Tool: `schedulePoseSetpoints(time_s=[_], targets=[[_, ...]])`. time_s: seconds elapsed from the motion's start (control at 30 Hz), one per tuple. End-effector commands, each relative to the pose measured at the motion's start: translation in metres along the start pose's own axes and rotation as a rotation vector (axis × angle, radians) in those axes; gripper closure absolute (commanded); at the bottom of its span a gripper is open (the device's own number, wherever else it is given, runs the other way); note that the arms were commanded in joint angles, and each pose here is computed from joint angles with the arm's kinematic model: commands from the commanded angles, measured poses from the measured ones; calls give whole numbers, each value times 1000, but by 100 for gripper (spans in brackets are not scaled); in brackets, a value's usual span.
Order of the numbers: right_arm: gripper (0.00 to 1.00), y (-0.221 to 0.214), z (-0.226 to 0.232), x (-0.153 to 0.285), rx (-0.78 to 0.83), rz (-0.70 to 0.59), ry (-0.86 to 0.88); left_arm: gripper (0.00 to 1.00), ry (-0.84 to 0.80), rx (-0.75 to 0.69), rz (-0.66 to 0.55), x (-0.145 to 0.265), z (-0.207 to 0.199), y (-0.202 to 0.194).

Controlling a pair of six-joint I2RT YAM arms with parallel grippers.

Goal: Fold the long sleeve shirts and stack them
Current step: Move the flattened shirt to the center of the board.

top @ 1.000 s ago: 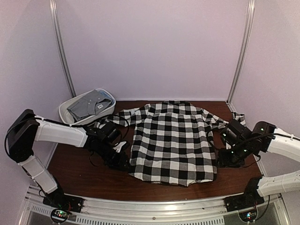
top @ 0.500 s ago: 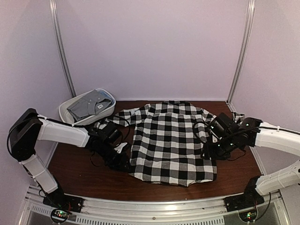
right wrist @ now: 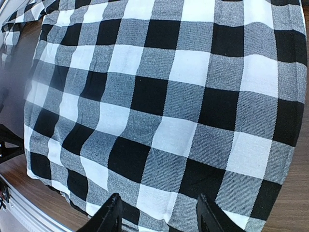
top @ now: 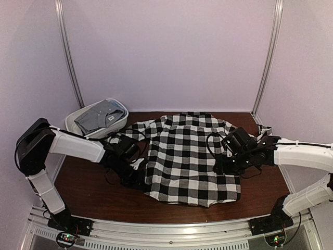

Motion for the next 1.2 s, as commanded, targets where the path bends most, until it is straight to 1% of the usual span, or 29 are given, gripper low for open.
schedulePoseSetpoints(time_s=[0.0,0.1,0.2,0.37,0.5,0.73,0.8,0.83,0.9,0.93,0.97,1.03,1.1,1.17], targets=[[46,3,0,-8,9,-43,9,100,13,-5,-17,6,-8,2],[46,-1,-3,-13,18,-39,11,100,65,14,-2,15,-3,-9],[46,-10,-9,-23,31,7,13,100,110,28,18,22,4,-24],[47,-35,-17,-38,44,70,37,100,121,52,23,32,12,-48],[49,-61,-23,-48,52,126,32,100,127,48,27,33,16,-57],[51,-120,-33,-46,86,261,53,100,123,28,22,35,19,-71],[51,-131,-35,-41,98,289,52,100,121,31,16,38,20,-75],[51,-133,-35,-37,104,298,43,98,117,30,13,41,19,-76],[51,-128,-33,-24,108,279,28,89,119,29,8,46,17,-76],[51,-122,-31,-15,108,254,26,82,124,23,-2,49,15,-75],[49,-114,-26,-4,109,204,30,75,135,17,-17,54,12,-72],[42,-89,-14,15,100,90,59,65,179,-16,-70,67,3,-59],[40,-53,-4,23,71,-11,79,60,211,-46,-129,81,-6,-36],[40,-12,9,24,40,-100,112,58,196,-69,-175,92,-15,-8]])
Point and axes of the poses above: each gripper's point midway between its finger pads, its own x axis back along the fingers, its own z axis along the line the jaws close on, y = z × x, the point moved 10 cm from there along x, back along the fingers, and after that the axes turned 5 degrees about -x, right-handed, at the moved point
